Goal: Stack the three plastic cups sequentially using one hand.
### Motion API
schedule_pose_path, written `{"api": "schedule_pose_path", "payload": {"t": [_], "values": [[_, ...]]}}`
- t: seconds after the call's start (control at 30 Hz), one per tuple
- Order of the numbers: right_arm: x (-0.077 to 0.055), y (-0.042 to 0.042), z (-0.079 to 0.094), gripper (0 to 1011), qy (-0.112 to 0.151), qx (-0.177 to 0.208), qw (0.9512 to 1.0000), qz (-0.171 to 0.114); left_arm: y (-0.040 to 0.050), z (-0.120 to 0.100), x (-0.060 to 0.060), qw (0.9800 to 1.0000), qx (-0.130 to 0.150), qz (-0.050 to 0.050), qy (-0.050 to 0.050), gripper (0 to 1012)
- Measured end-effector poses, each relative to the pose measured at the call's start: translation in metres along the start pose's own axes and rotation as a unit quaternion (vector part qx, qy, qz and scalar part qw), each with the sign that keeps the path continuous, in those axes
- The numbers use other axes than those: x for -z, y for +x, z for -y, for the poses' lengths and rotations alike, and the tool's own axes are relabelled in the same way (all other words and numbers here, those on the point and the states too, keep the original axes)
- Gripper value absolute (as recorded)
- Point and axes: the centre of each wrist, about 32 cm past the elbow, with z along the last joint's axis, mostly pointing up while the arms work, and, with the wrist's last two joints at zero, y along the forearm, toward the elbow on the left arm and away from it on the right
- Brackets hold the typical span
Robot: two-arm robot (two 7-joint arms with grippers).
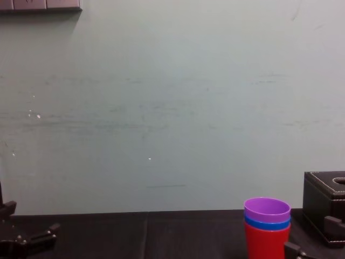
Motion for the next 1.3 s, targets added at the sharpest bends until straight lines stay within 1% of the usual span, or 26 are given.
{"api": "schedule_pose_path", "payload": {"t": [1.3], "values": [[0.0002, -0.0004, 0.0003, 1002, -0.001, 0.002, 1.0000, 0.000, 0.0000, 0.0000, 0.0000, 1.0000, 0.000, 0.000, 0.000, 1005]]}}
